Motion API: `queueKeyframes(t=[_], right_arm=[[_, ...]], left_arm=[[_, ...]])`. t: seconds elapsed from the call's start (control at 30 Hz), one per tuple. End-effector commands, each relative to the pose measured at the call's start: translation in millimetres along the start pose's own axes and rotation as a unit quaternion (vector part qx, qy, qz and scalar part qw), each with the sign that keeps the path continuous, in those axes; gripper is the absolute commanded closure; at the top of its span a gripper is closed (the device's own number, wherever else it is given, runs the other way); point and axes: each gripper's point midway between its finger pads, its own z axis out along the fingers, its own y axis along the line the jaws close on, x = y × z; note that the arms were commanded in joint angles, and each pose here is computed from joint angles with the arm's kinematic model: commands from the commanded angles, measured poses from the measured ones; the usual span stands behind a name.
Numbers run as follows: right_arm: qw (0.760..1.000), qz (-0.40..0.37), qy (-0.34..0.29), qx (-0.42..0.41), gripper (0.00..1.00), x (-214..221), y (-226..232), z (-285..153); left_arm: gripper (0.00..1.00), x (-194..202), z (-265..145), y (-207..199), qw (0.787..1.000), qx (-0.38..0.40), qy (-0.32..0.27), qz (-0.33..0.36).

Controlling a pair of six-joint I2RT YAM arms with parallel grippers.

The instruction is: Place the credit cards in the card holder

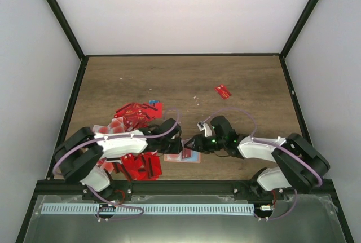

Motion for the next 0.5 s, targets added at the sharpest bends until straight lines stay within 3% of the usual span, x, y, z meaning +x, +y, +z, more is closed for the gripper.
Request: queueKeyframes(t=[0.0,0.07,0.27,0.47], right_arm=[[0.999,-0.013,0.006,-0.035,0.55,-12.3,24.3,8.7],[0.999,-0.015,0.011,-0.037,0.55,-14.0,28.7,14.1],[0.998,-0.028,0.039,-0.046,0.55,-8.9,50.5,42.3],[0.995,-0.046,0.069,-0.061,0.53,-5.6,67.6,72.5]], left_arm=[[0.74,-0.8,-33.1,25.5,0.998,-0.052,-0.023,0.000],[0.68,0.9,-46.3,31.2,0.998,-0.053,-0.030,-0.005],[0.64,5.7,-82.8,52.6,0.995,-0.074,-0.056,-0.027],[0.48,16.9,-112.2,78.9,0.989,-0.113,-0.077,-0.056]])
